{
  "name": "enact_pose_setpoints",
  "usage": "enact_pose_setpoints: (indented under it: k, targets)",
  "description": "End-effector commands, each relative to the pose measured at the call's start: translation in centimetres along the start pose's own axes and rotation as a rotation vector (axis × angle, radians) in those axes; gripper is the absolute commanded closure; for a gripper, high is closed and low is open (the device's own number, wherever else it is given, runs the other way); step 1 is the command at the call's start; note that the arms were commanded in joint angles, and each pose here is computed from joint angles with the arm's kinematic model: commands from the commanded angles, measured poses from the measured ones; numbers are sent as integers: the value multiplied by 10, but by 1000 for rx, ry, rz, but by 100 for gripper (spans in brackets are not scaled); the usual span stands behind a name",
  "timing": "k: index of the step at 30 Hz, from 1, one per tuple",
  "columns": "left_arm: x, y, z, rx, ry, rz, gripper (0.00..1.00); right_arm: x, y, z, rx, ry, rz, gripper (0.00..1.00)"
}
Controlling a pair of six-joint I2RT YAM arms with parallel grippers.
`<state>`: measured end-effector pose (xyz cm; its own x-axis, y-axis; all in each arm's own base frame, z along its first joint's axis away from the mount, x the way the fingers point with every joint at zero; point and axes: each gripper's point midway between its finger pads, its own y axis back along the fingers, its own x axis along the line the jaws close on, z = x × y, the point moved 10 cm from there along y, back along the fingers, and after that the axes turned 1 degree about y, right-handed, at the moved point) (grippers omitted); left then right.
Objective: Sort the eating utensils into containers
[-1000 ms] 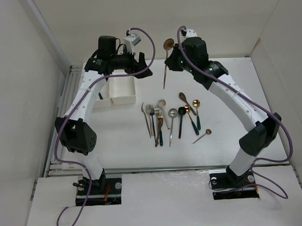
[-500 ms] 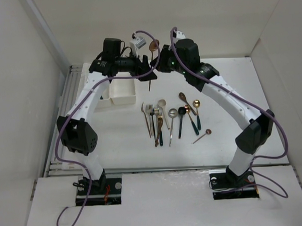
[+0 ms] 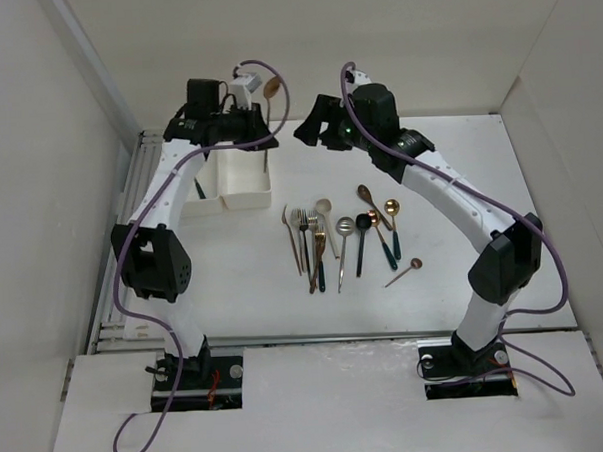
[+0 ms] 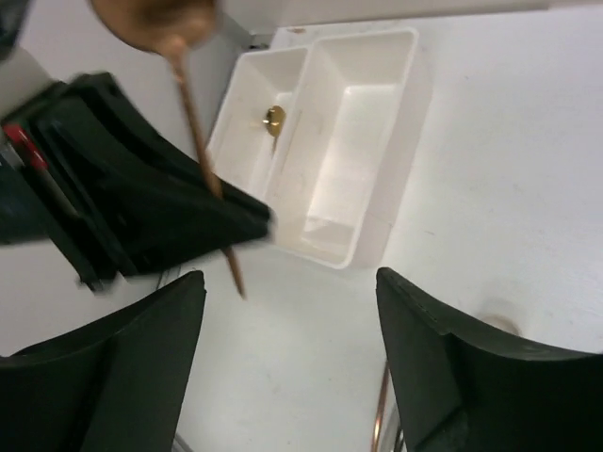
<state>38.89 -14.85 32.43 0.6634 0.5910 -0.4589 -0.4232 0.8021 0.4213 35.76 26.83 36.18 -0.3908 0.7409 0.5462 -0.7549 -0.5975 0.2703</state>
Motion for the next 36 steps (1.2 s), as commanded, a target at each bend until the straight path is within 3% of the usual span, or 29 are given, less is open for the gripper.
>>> enact_pose_setpoints:
  k: [1,4,6,11,16,20,21,25,26,30,36]
  targets:
    - [64,33,3,-61,102,281,100,-28,15,4,30,-36,-69,21]
    - [117,56,-6,-57,161,555,100,-74,27,-6,78,-79,-238,21]
    - [139,63,-11,-36,149,668,100,-107,37,-16,127,-97,-381,21]
    - [186,63,-38,68,139,927,100,-162,52,-39,213,-129,-556,21]
    - [205,53,-59,125,137,967,100,-200,55,-72,337,-147,-651,21]
    - [217,54,-75,147,206,1011,92,-221,46,-103,456,-170,-716,30]
    - [219,57,-76,139,222,1018,89,-225,46,-110,471,-183,-738,31]
    - [217,54,-80,153,234,979,58,-235,53,-132,532,-197,-798,38]
    - [216,53,-81,160,239,965,55,-237,55,-136,543,-200,-803,38]
    - [210,58,-75,139,228,968,49,-236,68,-148,566,-218,-834,43]
    - [187,77,-47,56,184,975,48,-238,81,-167,604,-248,-851,45]
